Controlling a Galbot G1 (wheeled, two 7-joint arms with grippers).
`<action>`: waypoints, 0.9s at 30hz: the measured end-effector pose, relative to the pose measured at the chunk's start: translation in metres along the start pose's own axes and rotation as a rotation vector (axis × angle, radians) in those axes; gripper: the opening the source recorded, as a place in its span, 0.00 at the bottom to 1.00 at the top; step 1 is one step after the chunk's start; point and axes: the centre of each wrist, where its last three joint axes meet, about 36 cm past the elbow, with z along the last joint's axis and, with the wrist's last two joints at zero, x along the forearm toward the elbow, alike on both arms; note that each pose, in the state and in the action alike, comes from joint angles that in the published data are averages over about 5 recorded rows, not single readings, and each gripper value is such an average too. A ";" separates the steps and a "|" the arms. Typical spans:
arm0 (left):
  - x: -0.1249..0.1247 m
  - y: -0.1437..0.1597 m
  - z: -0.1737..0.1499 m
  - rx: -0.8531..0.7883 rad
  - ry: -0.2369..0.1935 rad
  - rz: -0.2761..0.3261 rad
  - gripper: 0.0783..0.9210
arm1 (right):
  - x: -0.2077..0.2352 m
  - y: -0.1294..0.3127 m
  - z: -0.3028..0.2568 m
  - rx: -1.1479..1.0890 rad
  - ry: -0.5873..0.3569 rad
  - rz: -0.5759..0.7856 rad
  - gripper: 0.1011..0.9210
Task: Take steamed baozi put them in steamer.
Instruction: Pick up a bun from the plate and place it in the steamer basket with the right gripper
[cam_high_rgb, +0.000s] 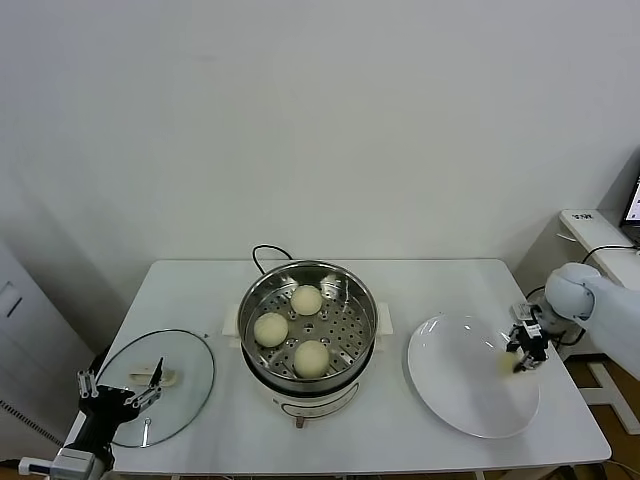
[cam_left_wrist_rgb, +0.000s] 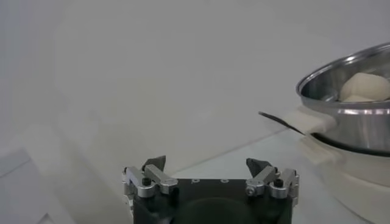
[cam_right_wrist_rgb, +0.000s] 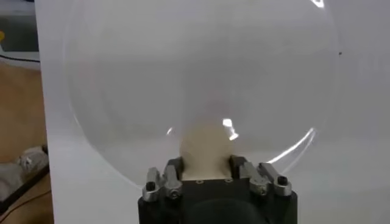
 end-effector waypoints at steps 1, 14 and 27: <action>0.000 0.000 0.000 0.000 -0.001 0.000 0.88 | 0.008 -0.006 -0.007 0.002 -0.017 0.009 0.32; 0.002 0.001 -0.001 0.009 -0.008 -0.008 0.88 | 0.133 -0.084 -0.160 0.031 -0.307 0.092 0.38; 0.004 0.002 0.004 0.021 -0.006 -0.011 0.88 | 0.123 -0.062 -0.285 0.055 -0.363 -0.030 0.39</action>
